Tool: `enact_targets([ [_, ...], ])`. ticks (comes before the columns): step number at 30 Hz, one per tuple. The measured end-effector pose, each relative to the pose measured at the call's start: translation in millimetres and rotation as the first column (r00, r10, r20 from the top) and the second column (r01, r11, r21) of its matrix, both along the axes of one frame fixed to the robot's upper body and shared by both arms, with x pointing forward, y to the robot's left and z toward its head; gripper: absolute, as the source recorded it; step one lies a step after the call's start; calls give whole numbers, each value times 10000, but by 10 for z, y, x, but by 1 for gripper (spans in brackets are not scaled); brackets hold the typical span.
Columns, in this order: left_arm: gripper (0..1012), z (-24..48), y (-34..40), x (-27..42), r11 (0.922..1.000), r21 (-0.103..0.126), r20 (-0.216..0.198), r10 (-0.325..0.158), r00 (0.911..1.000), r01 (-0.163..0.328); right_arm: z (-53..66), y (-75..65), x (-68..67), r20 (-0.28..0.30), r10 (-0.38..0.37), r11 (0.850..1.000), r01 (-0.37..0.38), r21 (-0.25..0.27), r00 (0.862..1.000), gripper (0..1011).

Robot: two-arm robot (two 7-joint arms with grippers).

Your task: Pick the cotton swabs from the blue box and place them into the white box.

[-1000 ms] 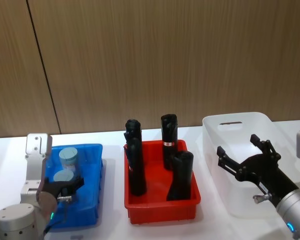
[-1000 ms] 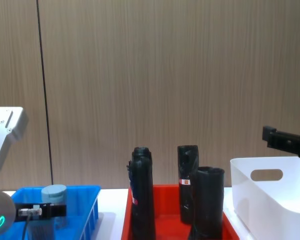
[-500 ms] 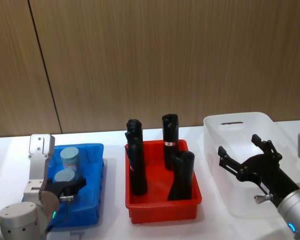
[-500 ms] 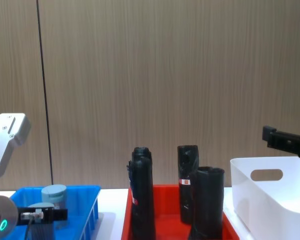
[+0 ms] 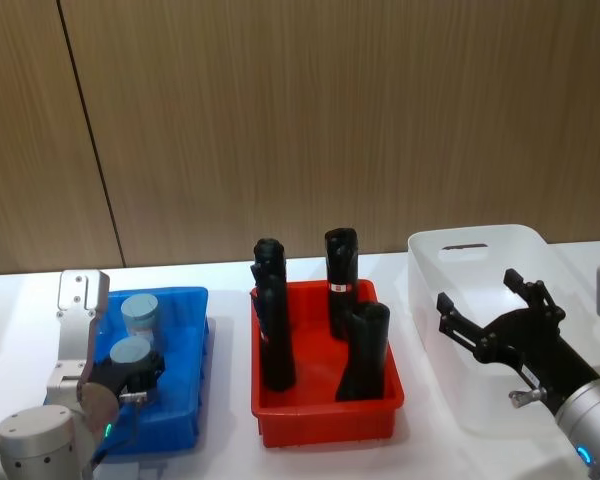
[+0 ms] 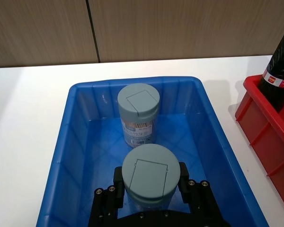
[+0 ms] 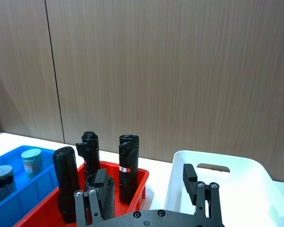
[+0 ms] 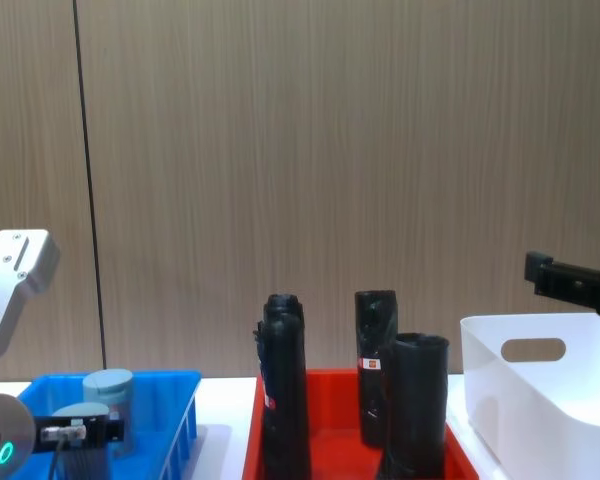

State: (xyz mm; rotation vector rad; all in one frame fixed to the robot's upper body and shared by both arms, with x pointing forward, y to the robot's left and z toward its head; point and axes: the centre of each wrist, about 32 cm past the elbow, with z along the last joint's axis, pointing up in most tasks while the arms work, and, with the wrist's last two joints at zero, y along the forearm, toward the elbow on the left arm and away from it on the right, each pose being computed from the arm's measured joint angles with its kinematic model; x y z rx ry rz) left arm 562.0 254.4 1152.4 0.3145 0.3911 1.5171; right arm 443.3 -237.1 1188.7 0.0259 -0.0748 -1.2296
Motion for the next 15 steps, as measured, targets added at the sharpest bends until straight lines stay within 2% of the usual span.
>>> enact_targets([
  [8,664,39,-5,-40,9999,91,347,-52,9994,49,0,0,0,1,0,10000,0,0,10000,1002],
  [11,664,88,-15,-86,9997,212,679,-113,9976,98,0,0,0,0,0,10000,0,0,10000,1002],
  [12,664,88,-15,-86,9997,212,679,-113,9976,98,0,0,0,0,0,10000,0,0,10000,1002],
  [15,664,154,-24,-146,9990,375,1107,-263,9935,222,0,0,0,1,0,10000,0,0,10000,1002],
])
